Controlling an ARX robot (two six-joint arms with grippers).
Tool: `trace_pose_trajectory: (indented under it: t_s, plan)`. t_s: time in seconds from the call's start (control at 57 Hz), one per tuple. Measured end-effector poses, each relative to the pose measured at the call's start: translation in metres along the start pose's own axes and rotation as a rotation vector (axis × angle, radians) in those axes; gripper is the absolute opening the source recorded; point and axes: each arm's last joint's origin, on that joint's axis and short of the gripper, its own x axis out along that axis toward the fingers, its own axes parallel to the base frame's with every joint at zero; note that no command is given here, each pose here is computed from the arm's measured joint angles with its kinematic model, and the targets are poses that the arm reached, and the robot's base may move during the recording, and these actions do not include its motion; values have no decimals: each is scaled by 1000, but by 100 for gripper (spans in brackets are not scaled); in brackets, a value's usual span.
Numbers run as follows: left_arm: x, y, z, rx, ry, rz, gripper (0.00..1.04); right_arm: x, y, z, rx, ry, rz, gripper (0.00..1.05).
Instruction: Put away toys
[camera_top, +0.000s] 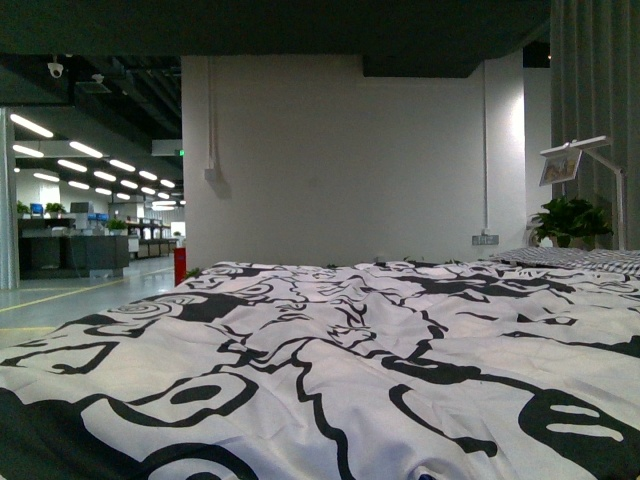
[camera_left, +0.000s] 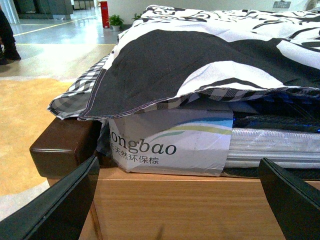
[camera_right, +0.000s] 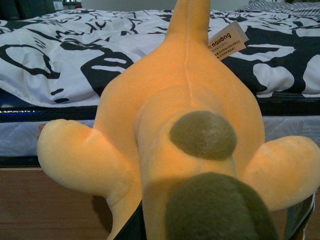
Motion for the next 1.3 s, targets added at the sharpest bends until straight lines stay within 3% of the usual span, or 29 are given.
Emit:
trace_pose_trajectory:
  t_s: [1.299]
  plan:
    - [0,0,0,0,1,-2,98,0,0,0,0,2,0,11]
